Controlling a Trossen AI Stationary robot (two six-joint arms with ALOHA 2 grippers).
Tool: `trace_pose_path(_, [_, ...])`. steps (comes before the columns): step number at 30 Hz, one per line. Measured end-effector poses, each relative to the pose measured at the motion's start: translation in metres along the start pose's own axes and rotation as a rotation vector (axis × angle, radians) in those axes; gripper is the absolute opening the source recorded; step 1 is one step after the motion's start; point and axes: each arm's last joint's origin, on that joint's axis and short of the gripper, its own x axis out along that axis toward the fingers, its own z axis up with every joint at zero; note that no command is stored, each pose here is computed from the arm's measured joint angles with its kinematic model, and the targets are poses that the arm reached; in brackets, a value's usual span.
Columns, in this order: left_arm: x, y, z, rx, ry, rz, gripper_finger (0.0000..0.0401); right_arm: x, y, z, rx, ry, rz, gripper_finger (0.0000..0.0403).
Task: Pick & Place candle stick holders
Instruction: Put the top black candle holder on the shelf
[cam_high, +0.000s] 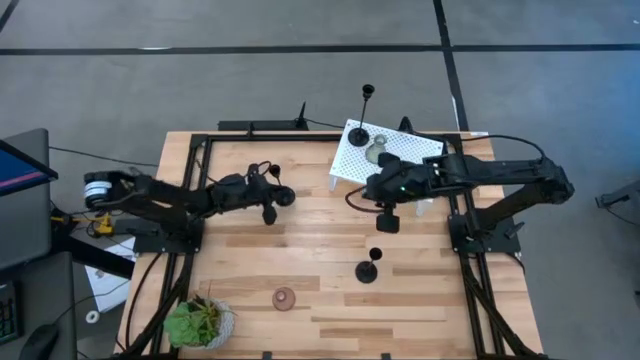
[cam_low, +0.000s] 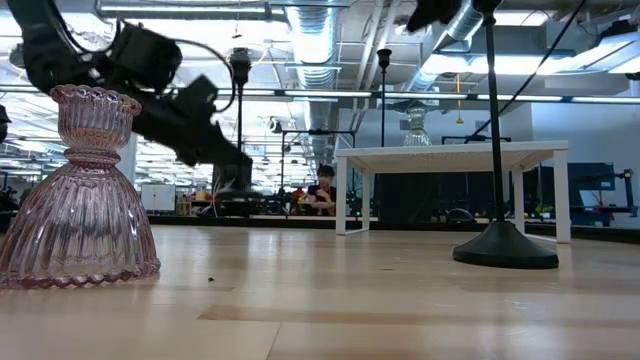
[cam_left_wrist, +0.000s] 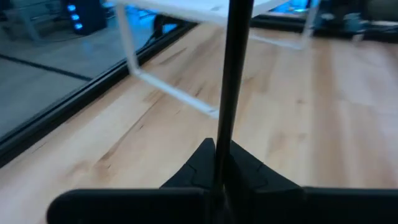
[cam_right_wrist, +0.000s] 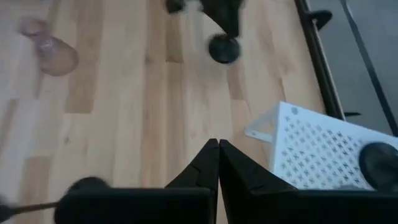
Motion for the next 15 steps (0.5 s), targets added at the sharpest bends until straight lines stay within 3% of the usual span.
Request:
trace_pose_path(6, [-0.003,-0.018,0.022,0.025,0.001,-0.09,0.0013,0.02,-0.016,-0.007,0.031,-0.064,0.021,0.0])
trace_pose_path(15, [0.012,-0.05,0.055,0.13,-0.071,-0.208,0.0013,0.02,-0.022,-0.023,0.038,-0.195,0.002,0.0])
